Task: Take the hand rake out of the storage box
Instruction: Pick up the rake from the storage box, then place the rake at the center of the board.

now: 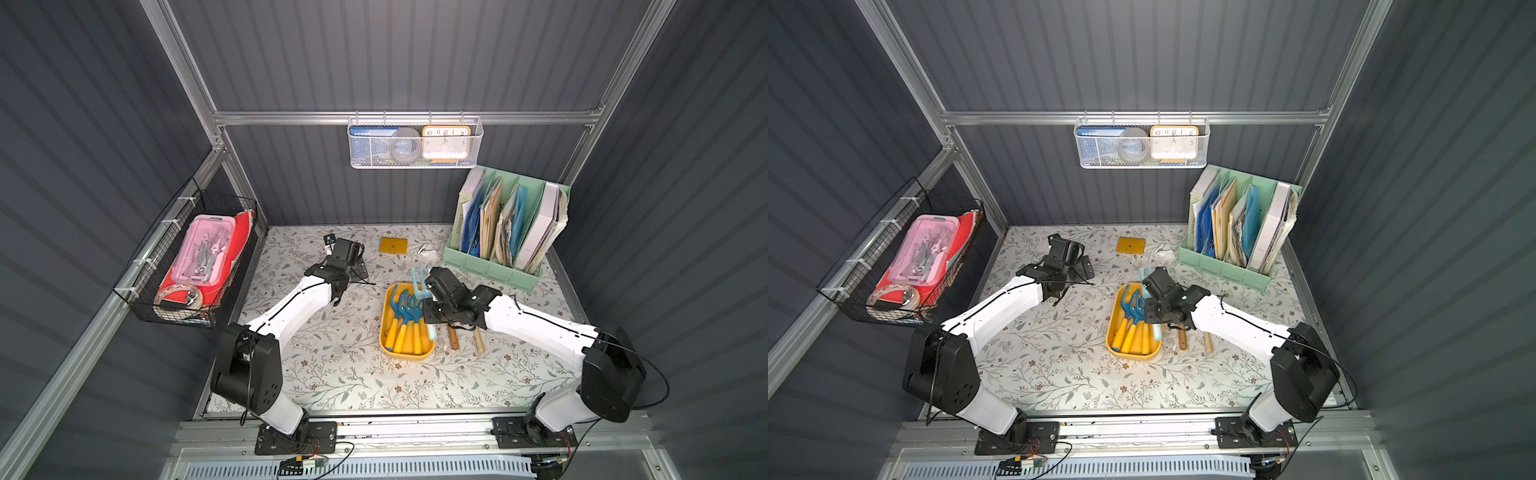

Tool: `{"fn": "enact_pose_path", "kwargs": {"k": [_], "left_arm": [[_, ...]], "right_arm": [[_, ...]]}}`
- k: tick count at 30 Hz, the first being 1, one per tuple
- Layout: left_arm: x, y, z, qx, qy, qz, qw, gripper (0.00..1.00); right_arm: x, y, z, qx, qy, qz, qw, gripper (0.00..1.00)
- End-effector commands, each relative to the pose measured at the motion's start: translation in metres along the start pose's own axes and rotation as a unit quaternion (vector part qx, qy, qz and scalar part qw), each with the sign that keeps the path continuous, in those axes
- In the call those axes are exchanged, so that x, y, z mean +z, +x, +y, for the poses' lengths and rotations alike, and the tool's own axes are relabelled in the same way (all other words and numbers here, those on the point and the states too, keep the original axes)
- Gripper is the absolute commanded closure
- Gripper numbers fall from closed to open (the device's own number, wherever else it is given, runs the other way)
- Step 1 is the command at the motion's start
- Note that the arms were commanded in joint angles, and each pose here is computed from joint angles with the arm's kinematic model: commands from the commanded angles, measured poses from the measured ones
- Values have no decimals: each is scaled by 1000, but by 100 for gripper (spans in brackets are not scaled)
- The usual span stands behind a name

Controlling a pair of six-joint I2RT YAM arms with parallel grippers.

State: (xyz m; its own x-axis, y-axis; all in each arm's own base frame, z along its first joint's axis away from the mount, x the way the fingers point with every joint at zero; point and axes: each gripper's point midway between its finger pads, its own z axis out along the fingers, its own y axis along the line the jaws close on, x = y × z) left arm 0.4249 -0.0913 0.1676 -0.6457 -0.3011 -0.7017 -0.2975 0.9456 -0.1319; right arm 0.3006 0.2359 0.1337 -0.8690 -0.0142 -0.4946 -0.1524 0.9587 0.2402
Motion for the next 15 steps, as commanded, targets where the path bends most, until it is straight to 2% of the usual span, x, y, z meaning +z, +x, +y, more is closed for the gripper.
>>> {"fn": "enact_pose_path", "kwargs": {"k": [1, 15], "left_arm": [[-2, -2, 1, 0, -8, -1, 1000, 0], [0, -4, -1, 2, -7, -2, 1000, 0]], "right_arm": [[-10, 12, -33, -23, 31, 24, 999, 87], [-36, 30, -139, -11, 118, 70, 990, 88]]}}
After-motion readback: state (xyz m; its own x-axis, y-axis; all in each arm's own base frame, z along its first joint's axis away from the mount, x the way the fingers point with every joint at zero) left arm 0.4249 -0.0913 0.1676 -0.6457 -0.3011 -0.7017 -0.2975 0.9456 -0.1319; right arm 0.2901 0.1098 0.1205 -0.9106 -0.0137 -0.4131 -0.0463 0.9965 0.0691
